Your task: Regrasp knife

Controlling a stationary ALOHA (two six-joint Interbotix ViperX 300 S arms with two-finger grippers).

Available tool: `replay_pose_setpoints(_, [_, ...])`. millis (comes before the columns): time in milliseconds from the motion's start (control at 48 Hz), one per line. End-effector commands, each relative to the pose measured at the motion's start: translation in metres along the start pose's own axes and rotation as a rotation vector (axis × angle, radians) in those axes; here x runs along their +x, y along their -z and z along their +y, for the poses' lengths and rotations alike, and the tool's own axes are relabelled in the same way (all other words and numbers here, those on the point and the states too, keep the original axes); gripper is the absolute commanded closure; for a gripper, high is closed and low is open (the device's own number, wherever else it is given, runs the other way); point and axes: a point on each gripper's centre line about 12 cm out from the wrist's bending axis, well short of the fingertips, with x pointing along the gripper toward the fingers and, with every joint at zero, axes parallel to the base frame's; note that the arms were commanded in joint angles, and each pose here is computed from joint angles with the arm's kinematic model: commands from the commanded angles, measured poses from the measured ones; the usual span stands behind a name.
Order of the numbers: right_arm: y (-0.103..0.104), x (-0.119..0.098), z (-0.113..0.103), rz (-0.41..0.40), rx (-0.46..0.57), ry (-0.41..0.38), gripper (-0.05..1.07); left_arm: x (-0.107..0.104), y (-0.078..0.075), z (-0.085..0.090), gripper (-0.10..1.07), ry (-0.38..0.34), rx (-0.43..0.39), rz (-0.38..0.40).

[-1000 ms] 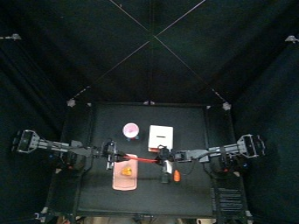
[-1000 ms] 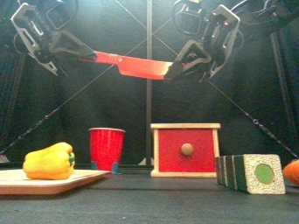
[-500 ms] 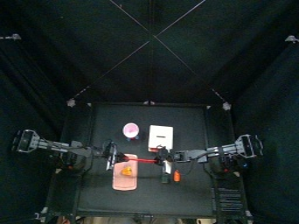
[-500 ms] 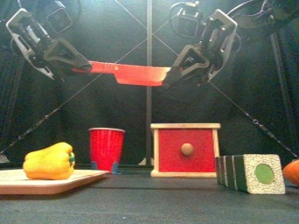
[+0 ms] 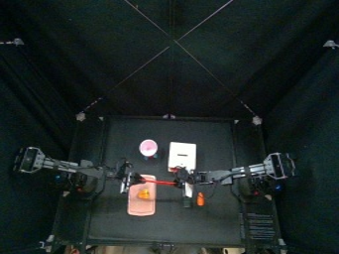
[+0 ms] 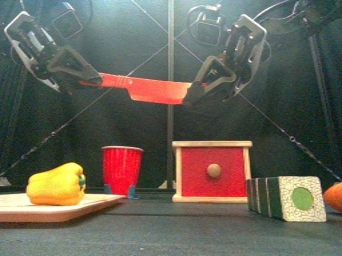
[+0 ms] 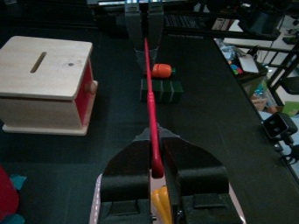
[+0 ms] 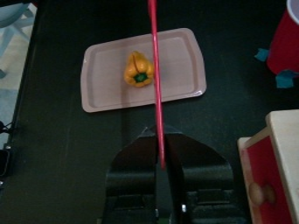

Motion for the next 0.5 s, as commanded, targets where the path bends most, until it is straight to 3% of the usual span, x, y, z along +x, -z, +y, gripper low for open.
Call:
replay_pose_setpoints(0, [-0.022,-0.005,0.003,-0.066,-0.008,-0.008,0.69,0.001,-0.005,0.000,0.58,-0.001,0.003,-0.015])
replay_pose_setpoints(479, [-0.023,0.007,0.003,-0.058,-0.014,-0.007,0.69,-0.003,0.008,0.001,0.58,-0.006,0.025,0.055])
